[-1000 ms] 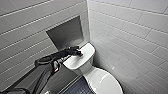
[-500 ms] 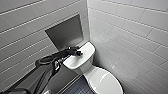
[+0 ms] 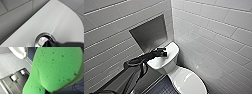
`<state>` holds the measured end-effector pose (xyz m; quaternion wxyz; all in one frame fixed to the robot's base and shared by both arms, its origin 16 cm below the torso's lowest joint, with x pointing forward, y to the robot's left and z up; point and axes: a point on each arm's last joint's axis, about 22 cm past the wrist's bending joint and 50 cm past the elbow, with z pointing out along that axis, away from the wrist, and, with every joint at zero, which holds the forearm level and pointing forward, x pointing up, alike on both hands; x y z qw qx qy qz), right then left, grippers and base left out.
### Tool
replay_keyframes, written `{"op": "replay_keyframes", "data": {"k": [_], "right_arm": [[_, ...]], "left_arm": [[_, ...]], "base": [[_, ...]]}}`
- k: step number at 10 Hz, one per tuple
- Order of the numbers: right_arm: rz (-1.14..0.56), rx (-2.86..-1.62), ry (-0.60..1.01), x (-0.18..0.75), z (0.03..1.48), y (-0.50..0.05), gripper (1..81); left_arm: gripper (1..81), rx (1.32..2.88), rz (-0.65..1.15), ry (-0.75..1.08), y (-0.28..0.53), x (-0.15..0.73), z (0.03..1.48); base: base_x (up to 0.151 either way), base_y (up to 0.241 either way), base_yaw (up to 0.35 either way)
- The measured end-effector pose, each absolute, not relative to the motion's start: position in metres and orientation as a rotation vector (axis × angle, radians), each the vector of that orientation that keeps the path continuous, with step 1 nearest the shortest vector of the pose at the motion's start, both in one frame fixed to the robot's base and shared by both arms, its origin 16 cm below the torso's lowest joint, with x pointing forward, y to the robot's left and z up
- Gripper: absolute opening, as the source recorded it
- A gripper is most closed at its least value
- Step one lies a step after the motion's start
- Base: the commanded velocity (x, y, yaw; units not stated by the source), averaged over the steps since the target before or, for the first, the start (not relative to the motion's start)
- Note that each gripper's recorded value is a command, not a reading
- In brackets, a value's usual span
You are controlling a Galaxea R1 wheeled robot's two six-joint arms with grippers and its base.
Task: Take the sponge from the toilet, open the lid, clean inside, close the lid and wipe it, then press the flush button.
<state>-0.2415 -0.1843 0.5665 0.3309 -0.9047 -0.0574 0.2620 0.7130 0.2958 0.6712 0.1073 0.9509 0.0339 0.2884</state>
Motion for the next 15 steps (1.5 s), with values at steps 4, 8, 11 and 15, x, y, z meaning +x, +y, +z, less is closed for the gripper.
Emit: {"op": "replay_keyframes", "data": {"k": [4, 8, 11, 15], "right_arm": [[0.677, -2.345, -0.148, -0.245, 0.570, -0.169, 1.0], [0.679, -2.355, -0.155, -0.245, 0.567, -0.174, 1.0], [0.674, -2.361, -0.151, -0.246, 0.567, -0.176, 1.0], [0.675, -2.364, -0.150, -0.248, 0.568, -0.177, 1.0]], "left_arm": [[1.0, 2.790, 0.924, 0.081, 0.300, 0.711, 0.666], [1.0, 2.804, 0.888, 0.064, 0.298, 0.712, 0.669], [1.0, 2.828, 0.765, 0.066, 0.298, 0.715, 0.684], [1.0, 2.732, 0.710, 0.105, 0.293, 0.721, 0.716]], "base": [[0.000, 0.000, 0.000], [0.000, 0.000, 0.000], [0.000, 0.000, 0.000], [0.000, 0.000, 0.000]]}}
